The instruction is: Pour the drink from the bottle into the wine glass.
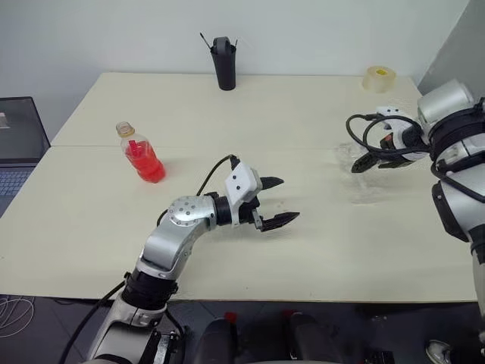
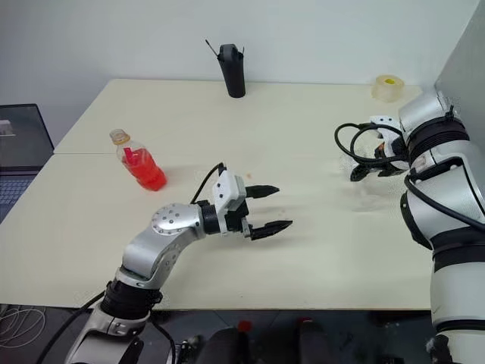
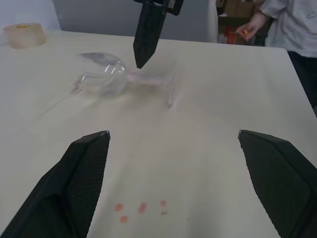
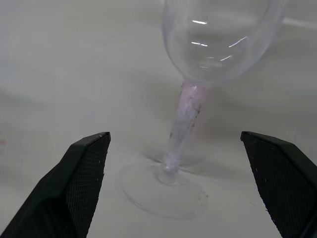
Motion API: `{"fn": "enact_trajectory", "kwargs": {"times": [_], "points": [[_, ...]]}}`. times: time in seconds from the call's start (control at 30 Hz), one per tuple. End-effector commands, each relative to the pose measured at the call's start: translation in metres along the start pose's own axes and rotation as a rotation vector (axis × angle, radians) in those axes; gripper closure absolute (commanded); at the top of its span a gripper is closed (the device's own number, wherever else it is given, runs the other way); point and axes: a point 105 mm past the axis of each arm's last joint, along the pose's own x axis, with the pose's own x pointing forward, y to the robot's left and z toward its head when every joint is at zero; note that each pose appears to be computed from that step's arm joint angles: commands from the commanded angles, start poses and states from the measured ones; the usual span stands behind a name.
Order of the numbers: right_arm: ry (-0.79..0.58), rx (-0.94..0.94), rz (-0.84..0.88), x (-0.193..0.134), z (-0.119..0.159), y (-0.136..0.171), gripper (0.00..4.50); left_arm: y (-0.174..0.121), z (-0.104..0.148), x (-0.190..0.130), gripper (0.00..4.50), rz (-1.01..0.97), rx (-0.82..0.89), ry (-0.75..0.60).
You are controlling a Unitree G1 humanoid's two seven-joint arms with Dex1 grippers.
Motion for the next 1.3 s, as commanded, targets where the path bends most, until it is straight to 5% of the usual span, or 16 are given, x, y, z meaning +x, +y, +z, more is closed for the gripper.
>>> {"fn": "enact_trajectory", "kwargs": {"times": [0.03,0.43,0.53,0.9,1.07,1.3], "points": [[-0.012,-0.003,-0.010,0.001,0.000,-0.004,0.00,-0.001,0.012,-0.007,0.04,0.039,0.042,-0.021],[-0.109,0.076,-0.051,0.029,0.000,-0.008,0.00,-0.013,0.014,-0.013,0.04,0.073,0.026,0.005],[-0.122,0.087,-0.080,0.036,-0.003,-0.013,0.58,-0.015,0.015,-0.016,0.00,0.083,0.024,0.011],[-0.159,0.101,-0.132,0.039,-0.003,-0.023,4.34,-0.021,0.014,-0.019,0.00,0.082,0.011,0.031],[-0.256,0.028,-0.084,0.021,0.026,-0.008,4.34,-0.007,0.013,-0.021,0.00,0.104,0.031,0.042],[-0.656,-0.099,0.131,-0.023,0.091,0.042,4.34,0.022,0.003,-0.045,0.00,0.214,0.064,0.096]]}}
